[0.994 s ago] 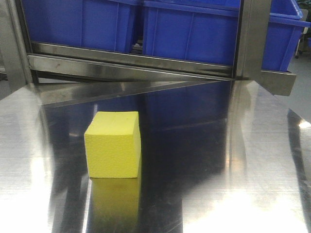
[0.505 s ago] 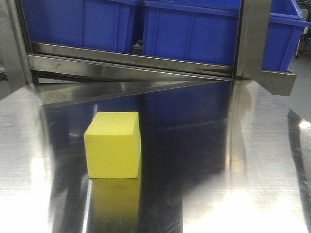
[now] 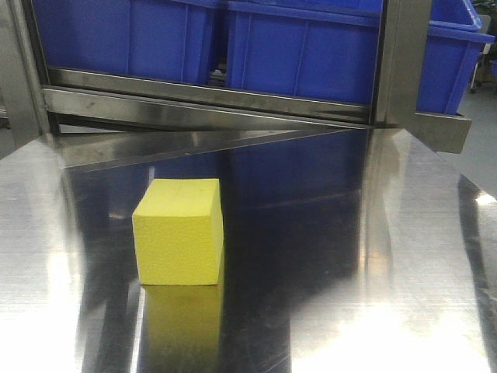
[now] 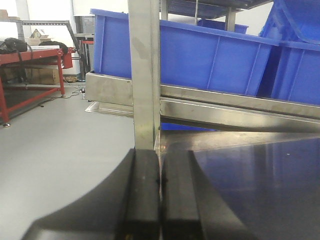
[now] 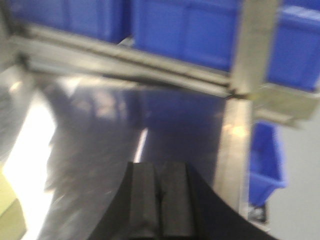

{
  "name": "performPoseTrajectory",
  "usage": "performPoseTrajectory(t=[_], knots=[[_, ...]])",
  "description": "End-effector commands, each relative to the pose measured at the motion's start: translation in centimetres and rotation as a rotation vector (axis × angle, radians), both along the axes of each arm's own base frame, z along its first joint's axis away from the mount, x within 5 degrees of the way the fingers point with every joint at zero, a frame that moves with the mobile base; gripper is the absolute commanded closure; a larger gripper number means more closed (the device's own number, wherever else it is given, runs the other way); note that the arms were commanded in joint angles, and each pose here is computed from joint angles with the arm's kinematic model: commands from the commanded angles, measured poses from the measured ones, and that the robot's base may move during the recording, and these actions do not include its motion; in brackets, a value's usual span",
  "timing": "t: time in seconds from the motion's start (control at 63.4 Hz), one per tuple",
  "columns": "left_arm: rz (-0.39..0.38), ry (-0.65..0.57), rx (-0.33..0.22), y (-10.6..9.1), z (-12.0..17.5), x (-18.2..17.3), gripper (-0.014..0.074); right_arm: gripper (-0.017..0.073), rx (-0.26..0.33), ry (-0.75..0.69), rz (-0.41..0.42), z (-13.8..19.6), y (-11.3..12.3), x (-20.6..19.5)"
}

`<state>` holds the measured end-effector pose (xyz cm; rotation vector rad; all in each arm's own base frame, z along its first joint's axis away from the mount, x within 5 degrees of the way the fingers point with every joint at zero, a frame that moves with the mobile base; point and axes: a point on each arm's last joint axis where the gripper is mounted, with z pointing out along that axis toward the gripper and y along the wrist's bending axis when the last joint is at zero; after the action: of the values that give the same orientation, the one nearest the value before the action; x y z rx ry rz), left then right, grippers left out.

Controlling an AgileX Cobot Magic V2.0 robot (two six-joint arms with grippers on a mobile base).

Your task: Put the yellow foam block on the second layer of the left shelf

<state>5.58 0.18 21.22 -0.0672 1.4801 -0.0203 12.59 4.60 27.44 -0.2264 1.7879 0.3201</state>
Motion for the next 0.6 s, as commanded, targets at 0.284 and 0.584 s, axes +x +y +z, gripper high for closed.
performPoseTrajectory(t=[0.284, 0.584], knots=[[0.001, -0.075, -0.006, 0.0, -0.1, -0.1, 0.047, -0.005, -0.096, 0.201, 0.178, 1.2, 6.4, 5.8], [0.001, -0.075, -0.006, 0.0, -0.1, -0.1, 0.047, -0.0041, -0.07, 0.566, 0.118, 2.7, 11.4, 8.9]])
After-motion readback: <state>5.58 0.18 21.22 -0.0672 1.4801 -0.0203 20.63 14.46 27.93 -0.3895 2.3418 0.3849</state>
